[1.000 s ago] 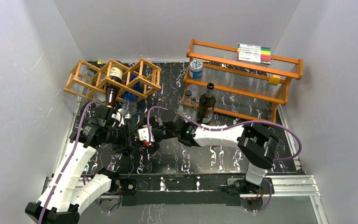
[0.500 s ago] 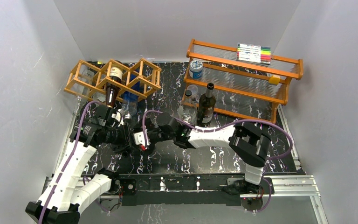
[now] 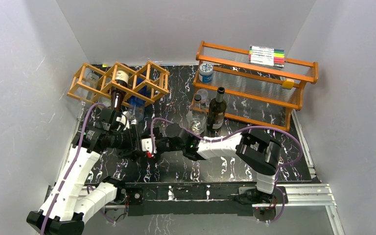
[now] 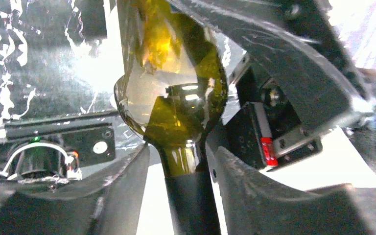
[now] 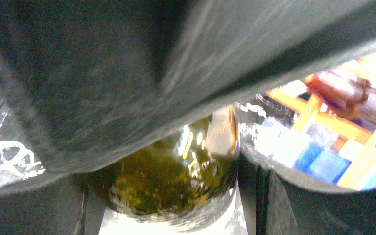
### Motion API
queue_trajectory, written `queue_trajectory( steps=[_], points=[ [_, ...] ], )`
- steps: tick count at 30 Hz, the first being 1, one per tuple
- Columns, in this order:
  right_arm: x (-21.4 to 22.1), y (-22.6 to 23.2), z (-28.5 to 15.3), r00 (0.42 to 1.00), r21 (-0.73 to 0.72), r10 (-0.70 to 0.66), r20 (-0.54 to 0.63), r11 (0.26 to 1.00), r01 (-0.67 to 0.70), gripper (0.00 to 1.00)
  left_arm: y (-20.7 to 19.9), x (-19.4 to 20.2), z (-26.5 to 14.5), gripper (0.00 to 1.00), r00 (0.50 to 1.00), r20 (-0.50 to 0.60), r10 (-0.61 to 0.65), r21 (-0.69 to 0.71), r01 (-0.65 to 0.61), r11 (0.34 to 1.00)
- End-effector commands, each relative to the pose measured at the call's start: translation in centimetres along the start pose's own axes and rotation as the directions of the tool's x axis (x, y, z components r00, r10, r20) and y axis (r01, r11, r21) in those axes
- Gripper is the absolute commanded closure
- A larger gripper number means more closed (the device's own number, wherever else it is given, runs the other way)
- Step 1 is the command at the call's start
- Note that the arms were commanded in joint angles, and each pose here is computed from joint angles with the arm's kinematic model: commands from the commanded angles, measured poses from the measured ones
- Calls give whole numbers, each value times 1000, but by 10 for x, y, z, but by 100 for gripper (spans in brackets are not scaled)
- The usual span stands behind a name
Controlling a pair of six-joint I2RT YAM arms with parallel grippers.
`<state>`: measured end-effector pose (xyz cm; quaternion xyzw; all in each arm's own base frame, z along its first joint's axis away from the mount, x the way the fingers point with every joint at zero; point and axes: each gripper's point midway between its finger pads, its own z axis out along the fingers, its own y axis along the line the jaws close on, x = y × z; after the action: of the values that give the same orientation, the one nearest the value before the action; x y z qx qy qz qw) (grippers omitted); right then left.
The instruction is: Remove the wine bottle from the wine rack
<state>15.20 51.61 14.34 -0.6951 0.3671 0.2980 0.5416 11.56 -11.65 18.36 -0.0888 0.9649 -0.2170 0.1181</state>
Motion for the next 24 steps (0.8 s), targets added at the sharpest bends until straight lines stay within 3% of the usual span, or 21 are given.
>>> queue_trajectory(
  steps=[1,5,10,14,20,24],
  points=[
    [-44,-27,-11,987,132,102,126,984,-118,33,-50,-28,-28,43,985,145,90,207,-119,971],
    [-42,-28,-20,980,164,146,137,972,-168,46,-56,-32,-32,30,978,171,115,227,-153,962],
    [-40,-36,-32,961,218,233,147,941,-261,48,-59,-45,-45,8,960,234,154,202,-203,958],
    [-33,-48,-45,937,294,313,157,891,-346,49,-57,-65,-68,3,921,347,179,122,-234,965],
    [-20,-66,-65,909,403,386,160,815,-417,52,-49,-93,-112,2,814,553,179,13,-223,975],
    [-7,-82,-81,894,514,420,155,738,-436,54,-42,-96,-130,2,755,635,167,-10,-208,978]
  ],
)
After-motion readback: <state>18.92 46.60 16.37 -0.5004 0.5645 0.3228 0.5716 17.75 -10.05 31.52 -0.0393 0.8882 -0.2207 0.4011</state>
